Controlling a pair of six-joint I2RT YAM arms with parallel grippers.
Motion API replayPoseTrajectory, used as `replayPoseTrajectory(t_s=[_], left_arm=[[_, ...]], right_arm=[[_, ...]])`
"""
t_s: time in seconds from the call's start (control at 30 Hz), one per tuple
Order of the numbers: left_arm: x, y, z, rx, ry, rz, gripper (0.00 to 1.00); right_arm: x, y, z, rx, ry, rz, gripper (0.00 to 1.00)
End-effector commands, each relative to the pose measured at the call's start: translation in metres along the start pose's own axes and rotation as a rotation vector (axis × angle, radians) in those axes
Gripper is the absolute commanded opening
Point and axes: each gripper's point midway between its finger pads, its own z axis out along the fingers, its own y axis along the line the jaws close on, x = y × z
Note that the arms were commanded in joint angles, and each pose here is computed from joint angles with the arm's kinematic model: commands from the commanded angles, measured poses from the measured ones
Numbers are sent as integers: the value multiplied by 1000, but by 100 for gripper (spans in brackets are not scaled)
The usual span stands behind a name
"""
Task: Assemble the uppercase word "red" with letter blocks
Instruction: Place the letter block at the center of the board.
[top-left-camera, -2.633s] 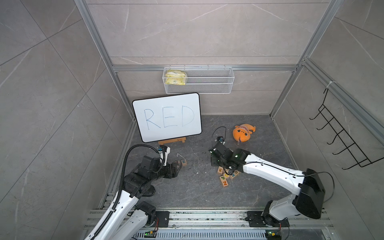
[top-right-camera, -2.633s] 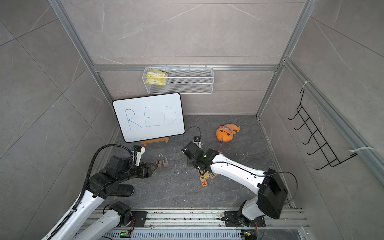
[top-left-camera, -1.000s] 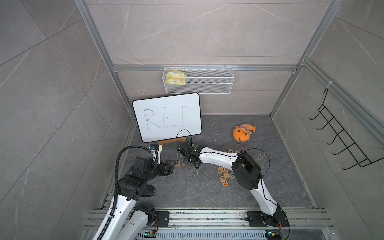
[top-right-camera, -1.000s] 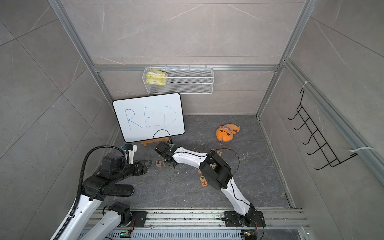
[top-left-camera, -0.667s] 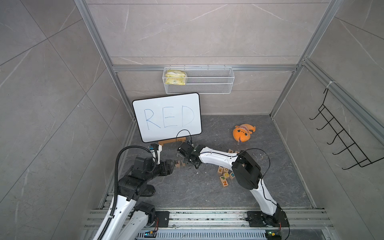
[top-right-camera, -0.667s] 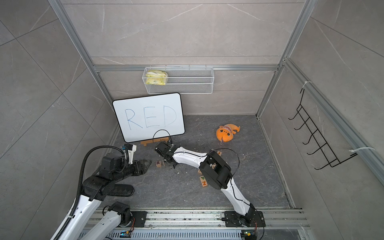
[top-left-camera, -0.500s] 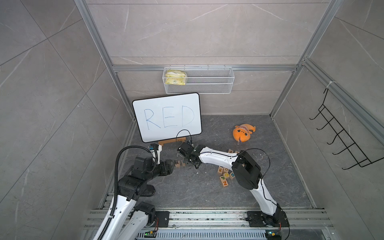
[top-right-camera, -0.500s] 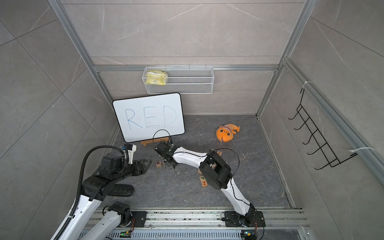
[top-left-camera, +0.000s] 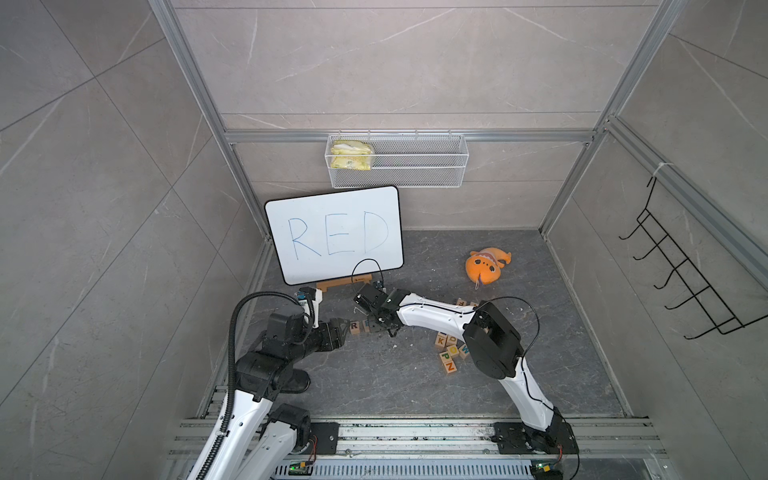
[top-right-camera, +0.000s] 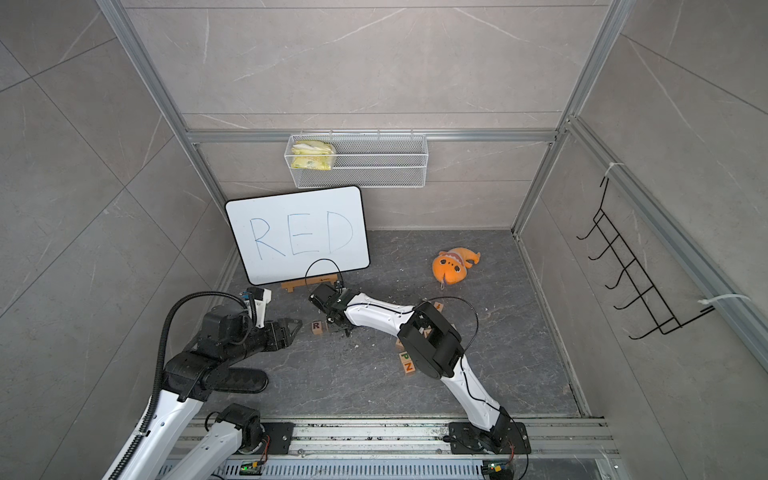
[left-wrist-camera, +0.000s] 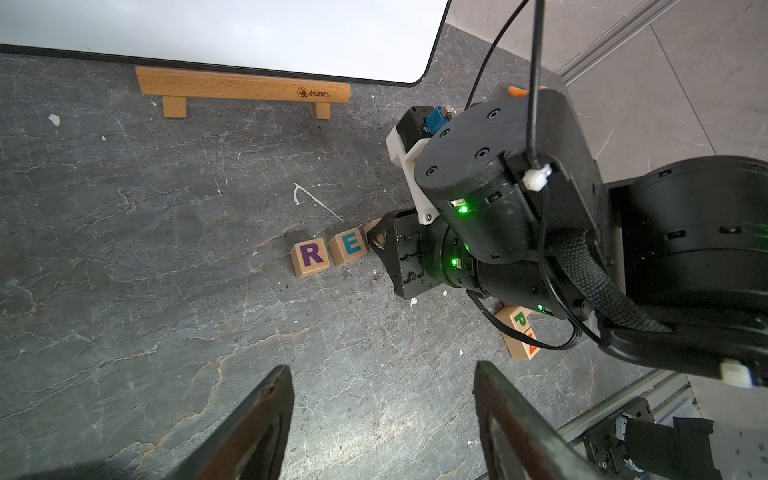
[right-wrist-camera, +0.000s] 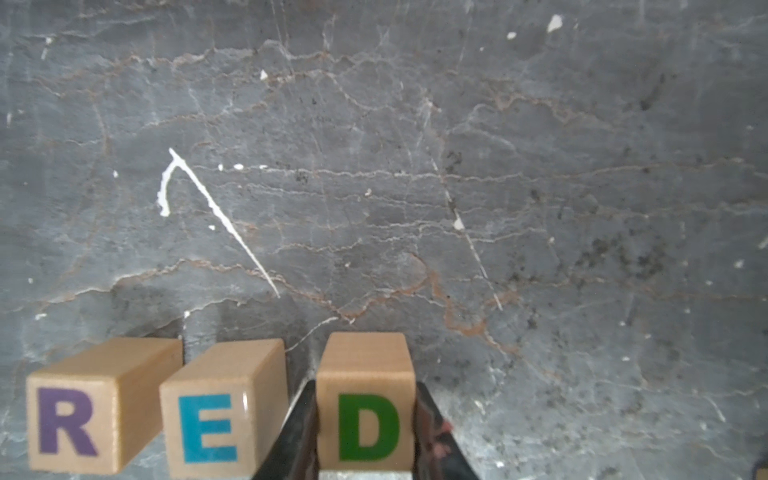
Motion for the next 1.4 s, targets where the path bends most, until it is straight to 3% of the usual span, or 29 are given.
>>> replayPoseTrajectory(t_s=[0.0,0.7,0.9,1.13,1.37], left_arm=[[-11,-10,-9,35,-31,-2,72],[-11,-10,-10,37,-34,-5,72],[-11,-10,-10,39,-36,-3,72],[-11,-13,-11,52,-42,5,72],[-12,-13,-11,56,-46,6,72]], right_arm=[[0,1,6,3,13,17,29],[-1,0,1,-4,8,12,46],[-4,-1,-7,-11,-6,20,46],[-15,-8,-40,-31,-70,33,46],[-18,-34,-104,-64,-187,58,47]])
